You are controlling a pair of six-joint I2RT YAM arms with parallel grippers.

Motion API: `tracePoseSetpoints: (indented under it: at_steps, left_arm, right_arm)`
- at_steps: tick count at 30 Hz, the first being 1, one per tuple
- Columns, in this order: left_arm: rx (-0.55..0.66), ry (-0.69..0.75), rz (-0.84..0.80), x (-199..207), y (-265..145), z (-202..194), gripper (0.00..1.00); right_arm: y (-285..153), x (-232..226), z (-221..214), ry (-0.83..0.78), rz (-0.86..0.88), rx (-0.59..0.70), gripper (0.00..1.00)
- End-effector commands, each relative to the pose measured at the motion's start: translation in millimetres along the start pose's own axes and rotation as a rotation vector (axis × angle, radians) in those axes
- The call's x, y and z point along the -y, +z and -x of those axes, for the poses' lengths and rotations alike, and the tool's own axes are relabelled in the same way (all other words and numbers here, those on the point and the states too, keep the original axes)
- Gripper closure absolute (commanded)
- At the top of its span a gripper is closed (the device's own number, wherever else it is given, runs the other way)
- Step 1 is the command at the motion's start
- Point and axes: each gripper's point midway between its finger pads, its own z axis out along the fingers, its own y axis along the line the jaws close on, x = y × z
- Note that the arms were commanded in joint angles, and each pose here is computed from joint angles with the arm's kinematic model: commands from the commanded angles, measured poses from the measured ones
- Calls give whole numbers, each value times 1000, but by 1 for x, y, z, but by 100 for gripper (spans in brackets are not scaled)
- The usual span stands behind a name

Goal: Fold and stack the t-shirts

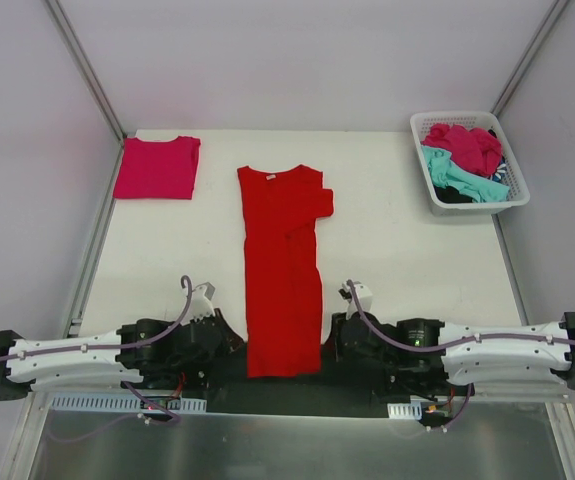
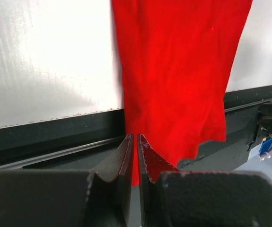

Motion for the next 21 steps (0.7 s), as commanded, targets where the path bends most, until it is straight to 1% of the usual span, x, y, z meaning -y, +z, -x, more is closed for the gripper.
tracePoseSetpoints:
  at_steps: [1,6,9,13,18,21]
  left_arm:
    - [-11,-64,-44,11,5,-4,93]
    - [-49,-117,-66,3,15,-22,94]
    - [-54,-151,-95,3,16,-27,94]
    - [-60,-177,-103,4,16,-28,95]
    - [-70,-167,-86,4,15,-30,95]
    - [-104,-166,-70,4,15,-37,95]
  right_arm:
    - [6,-13,5,69,24,48,62]
    - [14,-19,-7,93,40,39,64]
    - [17,-21,-14,99,44,40,65]
    - [18,-25,-22,156,71,43,66]
    - [17,-27,-27,167,82,38,66]
    - [16,-31,-28,166,88,30,66]
